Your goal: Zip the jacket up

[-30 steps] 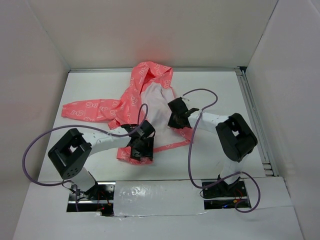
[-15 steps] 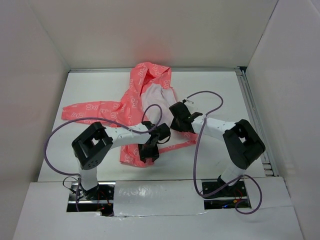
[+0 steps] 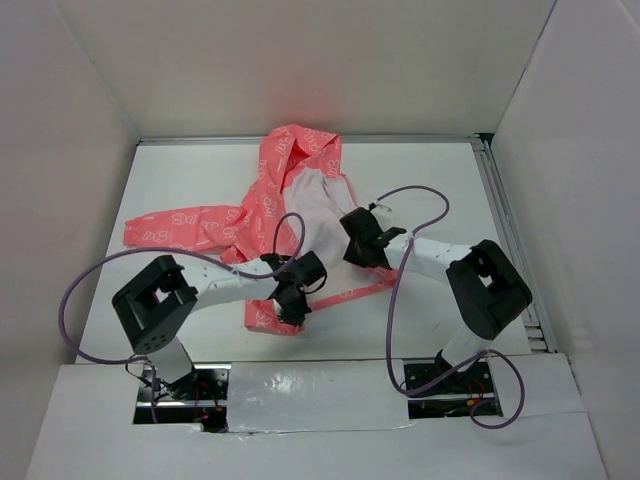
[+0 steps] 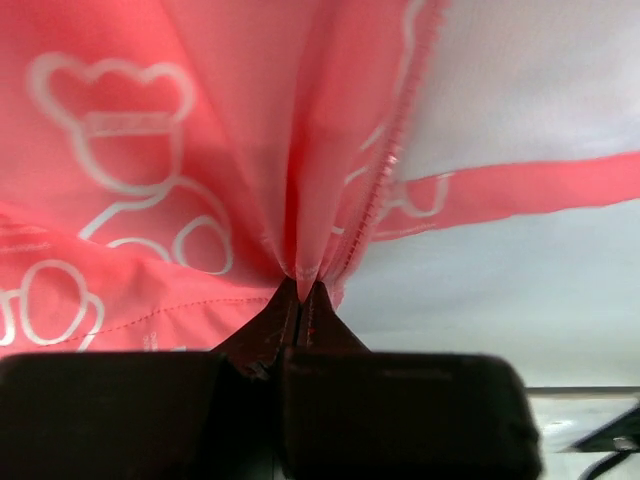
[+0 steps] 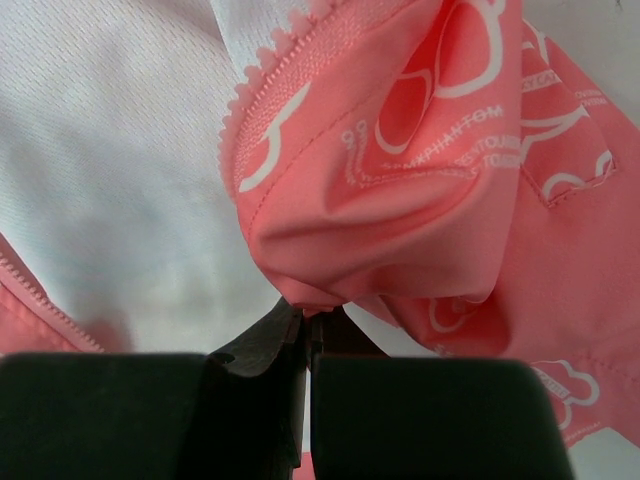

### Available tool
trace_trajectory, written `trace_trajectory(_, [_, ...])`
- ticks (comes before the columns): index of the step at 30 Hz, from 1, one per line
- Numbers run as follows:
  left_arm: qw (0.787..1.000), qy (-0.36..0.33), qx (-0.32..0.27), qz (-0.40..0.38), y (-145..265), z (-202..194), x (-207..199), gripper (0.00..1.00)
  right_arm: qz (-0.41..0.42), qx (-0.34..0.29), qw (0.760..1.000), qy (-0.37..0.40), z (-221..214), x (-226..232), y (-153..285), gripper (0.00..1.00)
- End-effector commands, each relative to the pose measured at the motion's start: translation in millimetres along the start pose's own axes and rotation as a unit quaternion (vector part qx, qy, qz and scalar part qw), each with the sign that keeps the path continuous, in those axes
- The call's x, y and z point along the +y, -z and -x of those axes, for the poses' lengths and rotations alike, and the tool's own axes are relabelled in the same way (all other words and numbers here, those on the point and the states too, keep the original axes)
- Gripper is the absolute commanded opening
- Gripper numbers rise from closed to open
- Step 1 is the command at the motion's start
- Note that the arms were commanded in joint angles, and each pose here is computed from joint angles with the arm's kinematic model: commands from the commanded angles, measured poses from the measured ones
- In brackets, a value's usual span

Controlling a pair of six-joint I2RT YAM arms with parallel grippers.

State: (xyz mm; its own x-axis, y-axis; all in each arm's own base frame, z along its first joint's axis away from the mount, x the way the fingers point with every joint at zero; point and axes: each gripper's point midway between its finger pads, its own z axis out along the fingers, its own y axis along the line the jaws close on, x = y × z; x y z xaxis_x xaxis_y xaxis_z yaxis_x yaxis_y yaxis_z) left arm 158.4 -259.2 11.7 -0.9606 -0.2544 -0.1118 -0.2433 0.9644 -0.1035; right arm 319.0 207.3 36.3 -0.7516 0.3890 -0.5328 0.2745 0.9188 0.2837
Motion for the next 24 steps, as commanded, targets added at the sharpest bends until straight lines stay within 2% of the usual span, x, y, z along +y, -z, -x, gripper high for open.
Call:
trace_trajectory(1, [0.998,-0.036,-0.027,0.048,-7.9,1.2,43.6,0.00,0.006,-0.026,1.000,-0.012,14.6,-0.3,9.6,0.00])
trace_trajectory(6, [0.985,-0.088,-0.118,-0.095,59.1,30.0,7.8,0.00,0.110,-0.049,0.992,0.032,26.0,26.1,39.6,0.00])
trace_trajectory(7, [0.976,-0.099,-0.139,-0.132,71.2,35.2,-3.1,0.00,0.151,-0.071,0.984,0.056,33.4,33.6,54.9,0.00])
trace_trajectory(9, [0.955,-0.123,-0.184,-0.198,105.9,43.8,-13.4,0.00,0.206,-0.075,0.973,0.070,32.5,45.1,75.1,0.00])
trace_trajectory(11, [0.926,-0.140,-0.231,-0.262,140.4,51.7,-23.5,0.00,0.262,-0.106,0.955,0.087,40.8,52.9,103.4,0.00])
trace_trajectory(14, [0.892,-0.147,-0.289,-0.314,178.3,65.9,-28.8,0.00,0.311,-0.138,0.935,0.096,50.3,56.1,134.7,0.00])
trace_trajectory(17, [0.861,-0.159,-0.330,-0.353,205.0,76.0,-36.1,0.00,0.391,-0.140,0.903,0.108,49.3,68.6,169.6,0.00])
trace_trajectory(20, [0.840,-0.162,-0.357,-0.376,222.5,85.2,-42.9,0.00,0.468,-0.133,0.865,0.123,39.4,79.8,200.5,0.00])
trace_trajectory(24, [0.822,-0.158,-0.372,-0.401,236.7,96.0,-48.8,0.00,0.508,-0.134,0.840,0.134,32.7,80.2,221.8,0.00])
